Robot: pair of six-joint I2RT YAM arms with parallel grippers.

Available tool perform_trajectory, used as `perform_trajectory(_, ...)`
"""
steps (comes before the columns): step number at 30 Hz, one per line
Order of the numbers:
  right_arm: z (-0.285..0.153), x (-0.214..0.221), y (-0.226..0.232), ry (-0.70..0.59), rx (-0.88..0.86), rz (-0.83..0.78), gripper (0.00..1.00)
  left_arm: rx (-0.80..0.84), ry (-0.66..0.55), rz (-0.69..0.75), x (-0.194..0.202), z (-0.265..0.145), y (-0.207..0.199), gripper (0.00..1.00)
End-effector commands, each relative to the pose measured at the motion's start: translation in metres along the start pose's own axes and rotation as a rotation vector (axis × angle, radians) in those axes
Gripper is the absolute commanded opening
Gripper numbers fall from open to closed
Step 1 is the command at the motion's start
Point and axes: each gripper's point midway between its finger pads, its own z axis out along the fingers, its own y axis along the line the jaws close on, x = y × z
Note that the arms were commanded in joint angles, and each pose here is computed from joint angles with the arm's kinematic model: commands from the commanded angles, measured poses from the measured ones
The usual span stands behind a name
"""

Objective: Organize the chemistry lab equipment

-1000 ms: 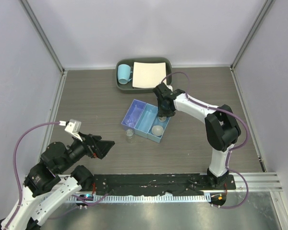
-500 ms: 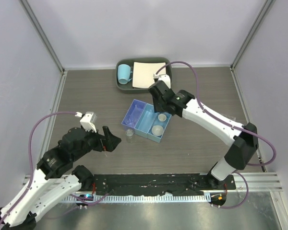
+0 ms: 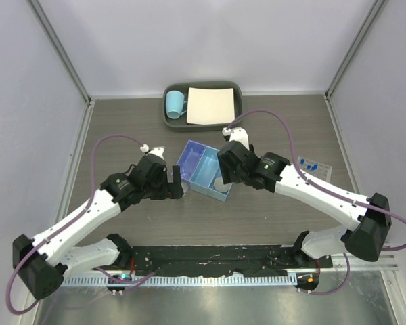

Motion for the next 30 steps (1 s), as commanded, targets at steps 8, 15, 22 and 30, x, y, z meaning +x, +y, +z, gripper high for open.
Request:
perform_trajectory(8, -0.028, 0.038, 0.004, -0.03, -0.181, 0.089, 0.69, 0.012, 0.014, 0.124, -0.024, 0.043, -0.035, 1.0)
perform_trajectory(15, -0.028, 0.054, 0.007, -0.011, -0.222, 0.083, 0.69, -0.065, 0.089, 0.22, -0.02, 0.073, -0.036, 1.0)
perform_trajectory(22, -0.03, 0.061, 0.0, -0.024, -0.222, 0.075, 0.69, -0.128, 0.152, 0.244, -0.008, 0.097, -0.029, 1.0)
perform_trajectory(30, -0.028, 0.067, -0.003, -0.023, -0.219, 0.065, 0.69, -0.148, 0.167, 0.264, -0.006, 0.104, -0.026, 1.0)
